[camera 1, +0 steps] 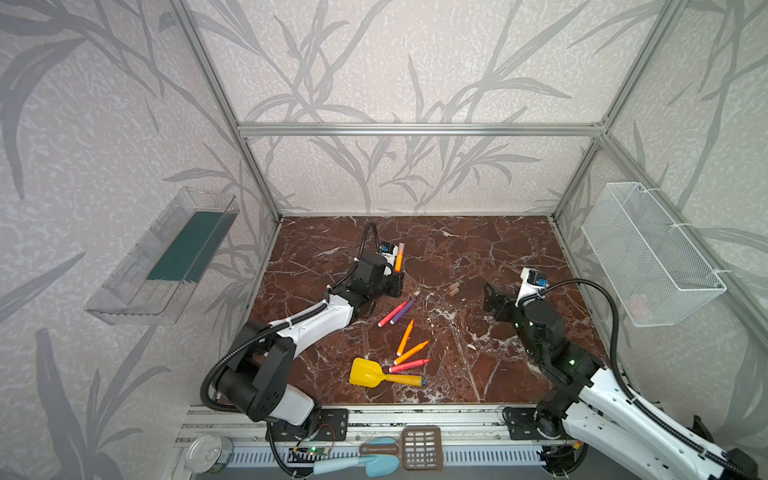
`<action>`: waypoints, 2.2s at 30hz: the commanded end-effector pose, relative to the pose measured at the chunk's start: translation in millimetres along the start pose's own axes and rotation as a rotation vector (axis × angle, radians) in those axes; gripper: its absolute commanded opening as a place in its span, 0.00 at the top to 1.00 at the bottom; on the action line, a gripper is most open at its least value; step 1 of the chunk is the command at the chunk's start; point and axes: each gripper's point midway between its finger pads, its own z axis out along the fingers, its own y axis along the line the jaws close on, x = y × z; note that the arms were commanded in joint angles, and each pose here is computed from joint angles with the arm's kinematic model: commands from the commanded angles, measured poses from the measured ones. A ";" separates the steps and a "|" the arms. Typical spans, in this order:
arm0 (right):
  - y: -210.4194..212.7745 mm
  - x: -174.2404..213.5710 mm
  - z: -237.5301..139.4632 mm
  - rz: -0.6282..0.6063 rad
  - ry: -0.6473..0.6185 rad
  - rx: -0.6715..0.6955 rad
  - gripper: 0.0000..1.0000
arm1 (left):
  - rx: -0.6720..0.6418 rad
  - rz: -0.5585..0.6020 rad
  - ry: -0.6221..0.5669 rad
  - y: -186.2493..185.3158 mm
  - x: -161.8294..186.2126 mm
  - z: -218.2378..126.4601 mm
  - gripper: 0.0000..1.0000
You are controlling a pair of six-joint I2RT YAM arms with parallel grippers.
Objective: Insert the pens into the pen caps
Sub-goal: 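Open the right gripper and withdraw it from the capped marker, then lower the capped orange marker to the table with the left gripper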
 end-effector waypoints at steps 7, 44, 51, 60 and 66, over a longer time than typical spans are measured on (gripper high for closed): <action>-104.2 33.3 36.5 0.056 0.110 0.338 0.06 | -0.108 -0.020 0.131 17.4 17.7 28.9 1.00; -90.1 56.1 56.9 0.053 0.175 0.239 0.06 | -0.295 0.004 0.393 52.5 55.6 97.1 0.90; -89.3 55.8 56.8 0.053 0.173 0.234 0.06 | -0.314 0.017 0.409 56.3 57.7 99.0 0.84; -88.7 56.2 56.6 0.053 0.173 0.230 0.06 | -0.315 0.030 0.410 55.8 53.7 99.3 0.76; -88.7 56.4 55.9 0.054 0.171 0.228 0.06 | -0.312 0.043 0.403 54.3 47.9 97.1 0.72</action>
